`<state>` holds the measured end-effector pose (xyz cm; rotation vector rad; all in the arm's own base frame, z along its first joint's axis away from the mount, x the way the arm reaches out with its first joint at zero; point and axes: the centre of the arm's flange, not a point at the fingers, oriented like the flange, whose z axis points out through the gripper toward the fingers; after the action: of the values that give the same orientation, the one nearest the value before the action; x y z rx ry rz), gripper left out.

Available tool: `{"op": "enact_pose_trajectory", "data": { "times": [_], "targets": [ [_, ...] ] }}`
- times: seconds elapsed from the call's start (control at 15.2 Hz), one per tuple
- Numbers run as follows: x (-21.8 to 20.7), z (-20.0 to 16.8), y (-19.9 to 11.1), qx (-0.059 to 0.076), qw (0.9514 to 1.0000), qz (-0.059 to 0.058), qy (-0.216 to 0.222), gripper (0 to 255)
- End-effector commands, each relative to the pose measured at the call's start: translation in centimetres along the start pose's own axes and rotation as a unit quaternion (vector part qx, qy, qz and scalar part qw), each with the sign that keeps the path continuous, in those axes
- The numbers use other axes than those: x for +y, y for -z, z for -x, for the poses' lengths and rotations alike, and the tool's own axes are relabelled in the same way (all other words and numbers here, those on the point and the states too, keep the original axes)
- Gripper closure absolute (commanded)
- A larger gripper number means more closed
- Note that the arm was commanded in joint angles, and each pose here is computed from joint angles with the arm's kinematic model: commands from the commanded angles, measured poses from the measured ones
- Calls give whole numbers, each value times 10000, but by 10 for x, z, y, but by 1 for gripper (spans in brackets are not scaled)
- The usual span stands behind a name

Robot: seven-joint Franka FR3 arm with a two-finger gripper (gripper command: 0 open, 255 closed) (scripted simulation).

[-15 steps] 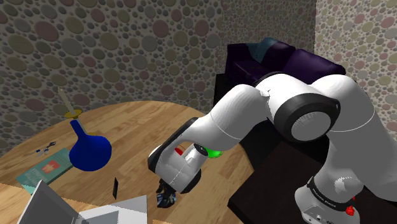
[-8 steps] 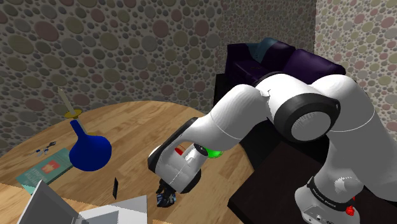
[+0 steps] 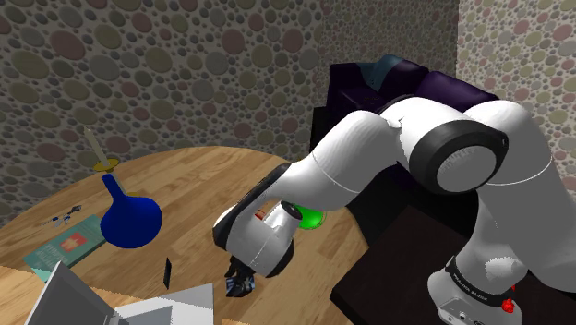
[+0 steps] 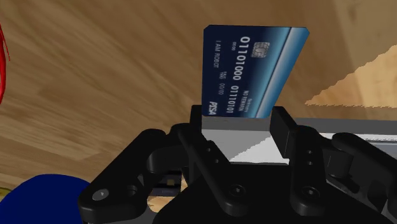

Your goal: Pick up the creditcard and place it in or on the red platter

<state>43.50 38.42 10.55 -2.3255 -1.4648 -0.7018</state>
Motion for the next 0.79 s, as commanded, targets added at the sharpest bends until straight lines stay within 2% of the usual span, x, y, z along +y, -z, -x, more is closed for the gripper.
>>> {"op": "enact_pose_trajectory", "data": {
  "times": [0.0,0.73],
  "targets": [
    [1,-5,9,-1,10000,1,2,255],
    [1,-37,57,-1,10000,1,2,255]
  ]
}}
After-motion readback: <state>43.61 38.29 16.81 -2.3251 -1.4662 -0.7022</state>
